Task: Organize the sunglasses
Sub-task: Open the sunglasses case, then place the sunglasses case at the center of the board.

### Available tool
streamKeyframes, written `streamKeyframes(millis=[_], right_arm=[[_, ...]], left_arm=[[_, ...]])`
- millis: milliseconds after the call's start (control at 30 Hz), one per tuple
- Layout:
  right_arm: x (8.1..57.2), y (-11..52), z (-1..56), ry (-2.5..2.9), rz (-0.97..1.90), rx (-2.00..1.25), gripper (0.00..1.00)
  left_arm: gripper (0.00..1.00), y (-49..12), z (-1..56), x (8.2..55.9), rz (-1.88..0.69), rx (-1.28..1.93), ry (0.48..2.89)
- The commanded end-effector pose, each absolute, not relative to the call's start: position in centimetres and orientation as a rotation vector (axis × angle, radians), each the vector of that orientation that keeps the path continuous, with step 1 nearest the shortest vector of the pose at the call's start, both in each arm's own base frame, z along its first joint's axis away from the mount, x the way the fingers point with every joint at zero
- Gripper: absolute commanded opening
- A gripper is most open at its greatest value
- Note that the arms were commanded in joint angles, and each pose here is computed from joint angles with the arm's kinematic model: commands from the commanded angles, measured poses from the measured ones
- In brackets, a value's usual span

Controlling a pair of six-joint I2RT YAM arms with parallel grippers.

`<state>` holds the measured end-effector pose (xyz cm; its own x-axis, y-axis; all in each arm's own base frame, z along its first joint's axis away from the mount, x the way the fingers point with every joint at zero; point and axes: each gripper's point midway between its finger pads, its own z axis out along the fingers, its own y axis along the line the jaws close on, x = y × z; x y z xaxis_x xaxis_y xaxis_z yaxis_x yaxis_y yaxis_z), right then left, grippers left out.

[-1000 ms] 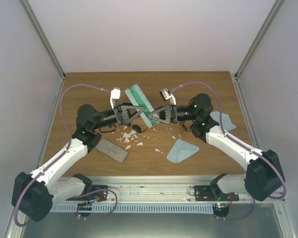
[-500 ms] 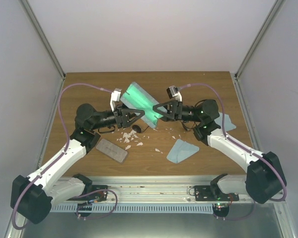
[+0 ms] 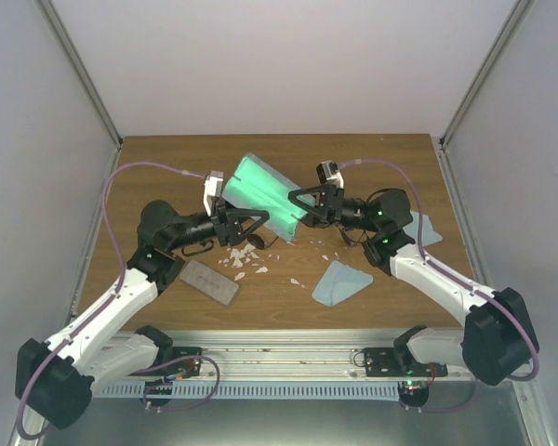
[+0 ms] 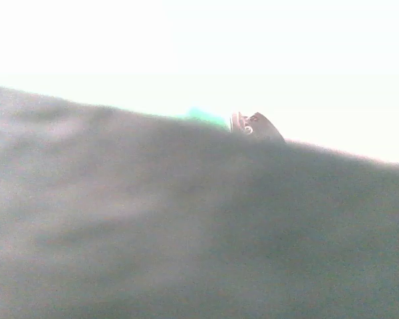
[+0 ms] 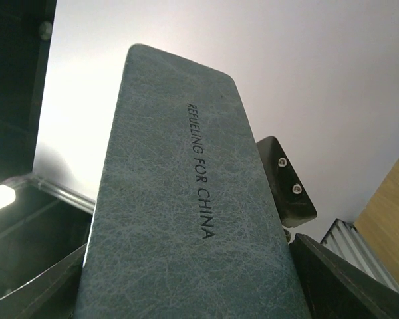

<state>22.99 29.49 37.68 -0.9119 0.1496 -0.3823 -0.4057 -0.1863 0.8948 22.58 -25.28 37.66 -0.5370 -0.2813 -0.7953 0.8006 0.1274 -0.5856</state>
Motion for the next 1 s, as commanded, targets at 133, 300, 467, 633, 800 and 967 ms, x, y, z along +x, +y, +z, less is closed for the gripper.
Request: streamKeyframes(millis=[133,300,467,633,800,967], right_arm=[[23.7,27.9,39.1,1.666,2.193,-0.171,0.44],[24.9,27.9,37.6,1.74,2.088,-0.136,0.45],[28.1,26.0,32.9,1.887,1.71,-0.084,0.45],[30.5,22.0,26.6,2.031,1.282,-0.01,0.45],[29.9,19.6,19.5,2.209,1.019,-0.016,0.46],[28.2,19.6,14.8,2.303,1.011,-0.08,0.45]], left_arm=[[0.83,-21.8,35.7,24.9,-1.255,0.396,1.485],[0.92,-21.2,36.0,24.5,-1.225,0.379,1.479],[0.99,-20.5,34.1,25.3,-1.158,0.312,1.599],[0.99,-20.9,31.4,24.8,-1.137,0.37,1.702],[0.99,-21.2,29.1,24.5,-1.15,0.366,1.775],[0.99,-21.5,27.5,24.8,-1.171,0.343,1.827]])
